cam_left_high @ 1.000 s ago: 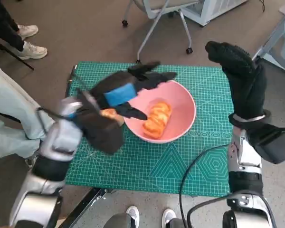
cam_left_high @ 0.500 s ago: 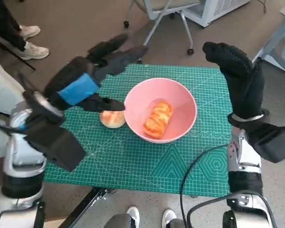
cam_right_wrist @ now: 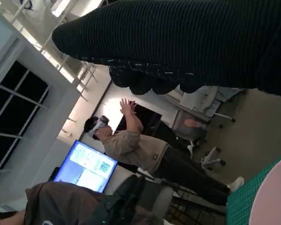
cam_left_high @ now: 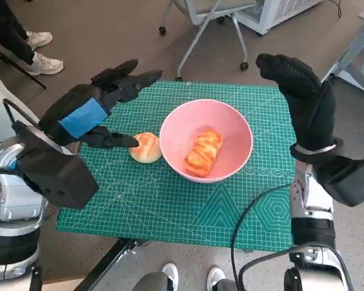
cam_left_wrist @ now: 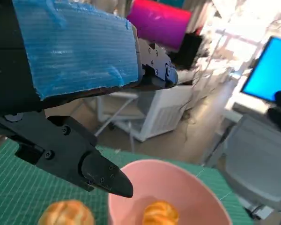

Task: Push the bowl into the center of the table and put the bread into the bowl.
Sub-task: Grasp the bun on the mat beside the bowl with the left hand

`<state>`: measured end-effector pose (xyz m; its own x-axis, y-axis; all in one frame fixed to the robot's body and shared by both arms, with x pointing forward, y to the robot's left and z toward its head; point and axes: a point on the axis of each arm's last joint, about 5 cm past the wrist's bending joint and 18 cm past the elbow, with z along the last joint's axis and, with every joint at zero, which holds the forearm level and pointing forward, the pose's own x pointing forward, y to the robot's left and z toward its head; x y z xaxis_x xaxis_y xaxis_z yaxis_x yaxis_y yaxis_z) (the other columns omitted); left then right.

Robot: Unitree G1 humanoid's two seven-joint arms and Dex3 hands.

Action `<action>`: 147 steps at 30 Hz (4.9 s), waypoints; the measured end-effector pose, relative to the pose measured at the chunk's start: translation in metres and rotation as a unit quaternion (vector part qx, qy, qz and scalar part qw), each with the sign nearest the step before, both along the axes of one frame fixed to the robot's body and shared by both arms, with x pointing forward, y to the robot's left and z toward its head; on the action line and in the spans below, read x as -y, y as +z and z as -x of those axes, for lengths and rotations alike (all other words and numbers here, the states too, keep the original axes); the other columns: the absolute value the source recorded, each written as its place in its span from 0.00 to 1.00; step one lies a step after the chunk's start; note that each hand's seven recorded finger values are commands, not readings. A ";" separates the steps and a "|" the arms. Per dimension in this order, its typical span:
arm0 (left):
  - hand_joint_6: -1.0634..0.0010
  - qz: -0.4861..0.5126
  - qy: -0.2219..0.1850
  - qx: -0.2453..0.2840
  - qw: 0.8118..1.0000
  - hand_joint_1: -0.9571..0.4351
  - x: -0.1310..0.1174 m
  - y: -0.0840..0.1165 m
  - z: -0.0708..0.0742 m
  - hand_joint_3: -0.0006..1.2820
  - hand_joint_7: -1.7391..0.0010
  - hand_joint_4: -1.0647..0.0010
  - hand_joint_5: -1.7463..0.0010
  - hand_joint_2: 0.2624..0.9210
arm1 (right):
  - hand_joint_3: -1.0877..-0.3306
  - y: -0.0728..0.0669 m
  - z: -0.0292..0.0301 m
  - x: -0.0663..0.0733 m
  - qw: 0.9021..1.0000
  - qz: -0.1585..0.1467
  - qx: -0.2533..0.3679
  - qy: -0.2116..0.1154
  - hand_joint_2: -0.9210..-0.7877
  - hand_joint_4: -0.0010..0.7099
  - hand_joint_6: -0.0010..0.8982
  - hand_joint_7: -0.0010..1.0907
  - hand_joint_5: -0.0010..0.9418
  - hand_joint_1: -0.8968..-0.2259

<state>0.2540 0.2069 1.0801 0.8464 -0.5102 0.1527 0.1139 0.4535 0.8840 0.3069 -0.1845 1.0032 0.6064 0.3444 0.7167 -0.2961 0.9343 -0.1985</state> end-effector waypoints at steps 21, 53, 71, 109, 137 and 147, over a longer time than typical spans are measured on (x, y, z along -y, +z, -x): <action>0.72 -0.027 0.051 -0.115 0.992 0.55 0.005 -0.048 -0.036 0.00 1.00 0.89 1.00 0.73 | 0.48 0.001 -0.0008 0.003 1.000 0.004 0.000 0.002 0.00 0.23 0.00 0.49 0.00 0.37; 0.59 -0.136 0.151 -0.263 0.943 0.58 0.020 -0.070 -0.065 0.01 0.97 0.70 0.98 0.80 | 0.49 0.002 -0.0002 0.009 1.000 0.002 0.002 -0.006 0.00 0.24 0.02 0.47 0.00 0.39; 0.33 -0.164 0.127 -0.266 0.942 0.67 0.022 -0.071 -0.066 0.03 0.37 0.27 0.45 0.96 | 0.50 0.002 -0.0001 0.010 1.000 0.001 0.002 -0.007 0.00 0.24 0.03 0.46 0.00 0.38; 0.35 -0.060 0.123 -0.138 0.981 0.69 -0.013 -0.037 -0.055 0.02 0.38 0.26 0.37 0.98 | 0.50 0.001 -0.0003 0.007 1.000 -0.013 0.002 -0.002 0.00 0.24 0.04 0.45 0.00 0.38; 0.91 -0.113 0.095 -0.247 0.958 0.38 -0.014 -0.054 -0.003 0.00 1.00 1.00 1.00 0.63 | 0.51 -0.003 0.0014 0.010 1.000 -0.019 -0.003 -0.005 0.00 0.24 0.06 0.42 0.00 0.38; 0.93 -0.099 0.103 -0.192 0.971 0.34 -0.013 -0.081 0.011 0.01 1.00 1.00 1.00 0.65 | 0.51 -0.003 0.0015 0.011 1.000 -0.020 -0.003 -0.006 0.00 0.24 0.07 0.41 0.00 0.40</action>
